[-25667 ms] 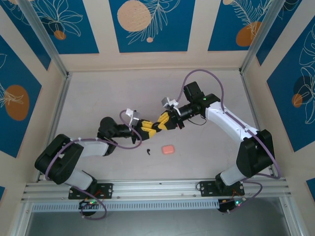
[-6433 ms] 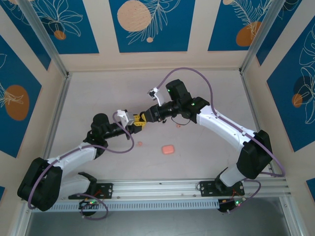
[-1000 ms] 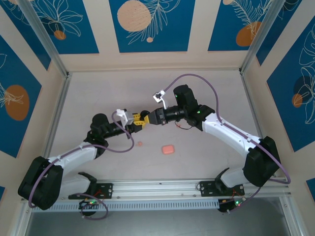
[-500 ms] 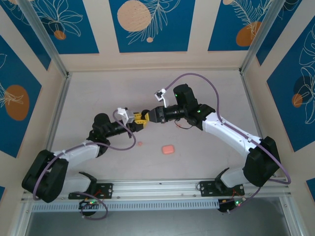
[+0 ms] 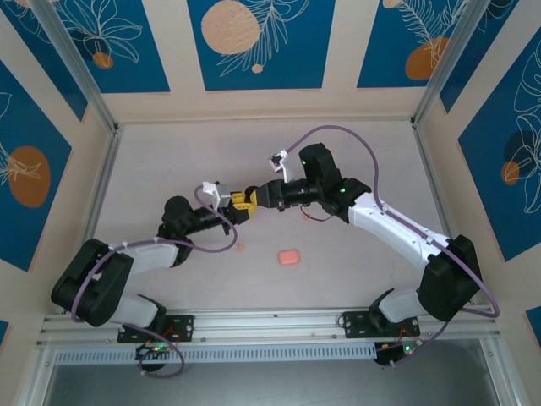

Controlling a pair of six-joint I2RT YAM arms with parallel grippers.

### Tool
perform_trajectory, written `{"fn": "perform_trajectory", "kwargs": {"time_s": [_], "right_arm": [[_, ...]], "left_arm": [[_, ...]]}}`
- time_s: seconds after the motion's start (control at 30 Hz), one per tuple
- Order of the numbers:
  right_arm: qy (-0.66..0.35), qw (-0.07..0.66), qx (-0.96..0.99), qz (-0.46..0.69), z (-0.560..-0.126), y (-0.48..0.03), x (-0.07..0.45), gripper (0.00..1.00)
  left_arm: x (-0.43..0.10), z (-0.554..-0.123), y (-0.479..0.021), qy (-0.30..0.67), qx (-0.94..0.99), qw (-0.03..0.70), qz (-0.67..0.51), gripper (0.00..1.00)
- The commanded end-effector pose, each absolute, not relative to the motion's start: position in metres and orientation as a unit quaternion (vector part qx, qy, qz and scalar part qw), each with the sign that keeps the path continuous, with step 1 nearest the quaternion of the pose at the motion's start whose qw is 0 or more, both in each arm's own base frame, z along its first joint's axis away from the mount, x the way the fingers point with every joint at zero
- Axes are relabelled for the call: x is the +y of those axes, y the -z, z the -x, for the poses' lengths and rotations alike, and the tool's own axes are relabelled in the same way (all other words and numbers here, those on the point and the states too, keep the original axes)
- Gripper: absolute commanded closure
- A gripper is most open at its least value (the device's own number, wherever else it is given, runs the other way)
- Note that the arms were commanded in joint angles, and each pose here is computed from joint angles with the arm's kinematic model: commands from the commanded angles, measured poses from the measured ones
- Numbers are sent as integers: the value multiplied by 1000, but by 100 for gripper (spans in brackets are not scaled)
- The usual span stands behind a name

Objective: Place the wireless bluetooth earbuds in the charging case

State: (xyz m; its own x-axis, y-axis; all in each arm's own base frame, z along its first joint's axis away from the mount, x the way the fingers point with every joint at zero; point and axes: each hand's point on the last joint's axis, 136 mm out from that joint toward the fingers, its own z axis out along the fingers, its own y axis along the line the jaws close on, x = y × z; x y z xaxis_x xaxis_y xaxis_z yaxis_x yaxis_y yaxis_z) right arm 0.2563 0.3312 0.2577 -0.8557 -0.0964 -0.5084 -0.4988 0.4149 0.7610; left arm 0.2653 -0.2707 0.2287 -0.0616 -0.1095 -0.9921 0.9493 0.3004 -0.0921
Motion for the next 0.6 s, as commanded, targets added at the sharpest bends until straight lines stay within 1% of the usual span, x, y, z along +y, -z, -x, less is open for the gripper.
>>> {"fn": "perform_trajectory", "kwargs": {"time_s": [0.0, 0.57], "right_arm": [[-513, 204, 815, 177, -261, -269, 331, 68], [-501, 219, 820, 169, -264, -273, 323, 65]], "left_arm": [[-275, -252, -244, 481, 525, 586, -387, 98], [-275, -252, -245, 479, 524, 587, -389, 98]]}}
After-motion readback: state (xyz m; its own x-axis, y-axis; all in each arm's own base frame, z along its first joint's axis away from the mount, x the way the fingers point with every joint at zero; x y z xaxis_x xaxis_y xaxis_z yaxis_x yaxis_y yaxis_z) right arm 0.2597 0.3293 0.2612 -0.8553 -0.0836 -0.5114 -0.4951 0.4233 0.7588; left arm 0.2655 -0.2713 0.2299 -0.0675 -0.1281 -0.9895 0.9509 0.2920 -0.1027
